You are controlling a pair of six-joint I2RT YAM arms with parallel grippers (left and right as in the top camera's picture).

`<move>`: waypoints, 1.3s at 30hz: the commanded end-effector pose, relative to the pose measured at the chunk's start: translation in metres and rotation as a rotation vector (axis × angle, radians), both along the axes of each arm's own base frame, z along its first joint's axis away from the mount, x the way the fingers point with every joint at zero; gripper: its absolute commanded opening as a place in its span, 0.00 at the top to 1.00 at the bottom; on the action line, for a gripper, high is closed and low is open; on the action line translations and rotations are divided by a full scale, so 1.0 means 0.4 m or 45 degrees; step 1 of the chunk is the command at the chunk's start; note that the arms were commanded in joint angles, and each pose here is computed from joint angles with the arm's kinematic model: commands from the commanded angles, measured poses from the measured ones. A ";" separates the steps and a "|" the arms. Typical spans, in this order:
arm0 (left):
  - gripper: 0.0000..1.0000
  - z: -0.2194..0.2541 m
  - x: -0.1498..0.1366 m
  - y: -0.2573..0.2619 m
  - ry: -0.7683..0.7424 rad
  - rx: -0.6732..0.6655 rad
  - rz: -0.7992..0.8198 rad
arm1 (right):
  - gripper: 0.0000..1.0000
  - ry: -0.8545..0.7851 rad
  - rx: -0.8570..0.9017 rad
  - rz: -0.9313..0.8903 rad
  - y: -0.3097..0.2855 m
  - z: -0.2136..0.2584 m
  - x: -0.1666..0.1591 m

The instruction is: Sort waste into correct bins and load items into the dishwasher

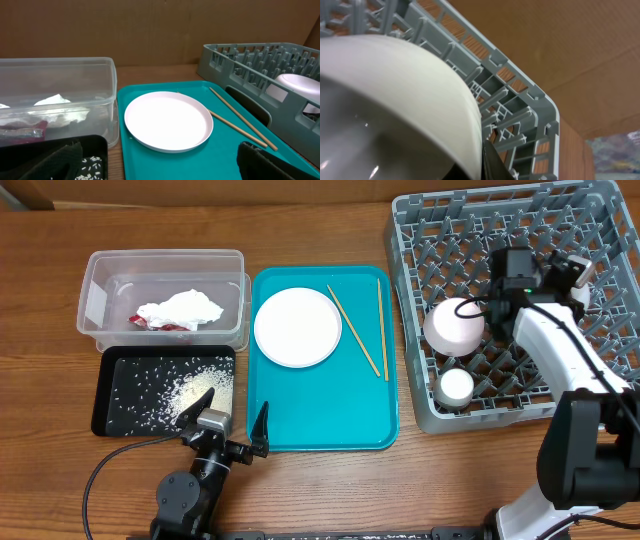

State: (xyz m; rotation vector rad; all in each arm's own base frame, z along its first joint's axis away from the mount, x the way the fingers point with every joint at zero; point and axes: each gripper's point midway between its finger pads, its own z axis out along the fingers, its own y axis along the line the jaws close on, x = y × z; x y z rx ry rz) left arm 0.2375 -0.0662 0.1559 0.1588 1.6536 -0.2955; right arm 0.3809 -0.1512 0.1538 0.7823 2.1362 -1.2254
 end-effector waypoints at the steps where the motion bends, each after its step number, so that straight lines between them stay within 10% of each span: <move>1: 0.00 -0.002 -0.001 -0.004 -0.005 0.014 -0.012 | 0.96 0.072 0.089 0.116 0.070 -0.041 0.018; 4: 0.00 -0.002 -0.001 -0.004 -0.005 0.014 -0.012 | 0.73 0.117 0.087 0.142 0.090 -0.046 0.011; 15: 0.00 -0.002 -0.001 -0.004 -0.005 0.014 -0.011 | 0.56 0.115 0.333 0.375 0.258 0.014 0.033; 27: 0.00 -0.002 -0.001 -0.004 -0.005 0.014 -0.012 | 0.52 0.284 1.640 1.204 0.922 0.075 -0.105; 39: 0.00 -0.002 -0.001 -0.004 -0.006 0.014 -0.011 | 0.44 0.148 1.454 0.938 1.051 -0.226 -0.019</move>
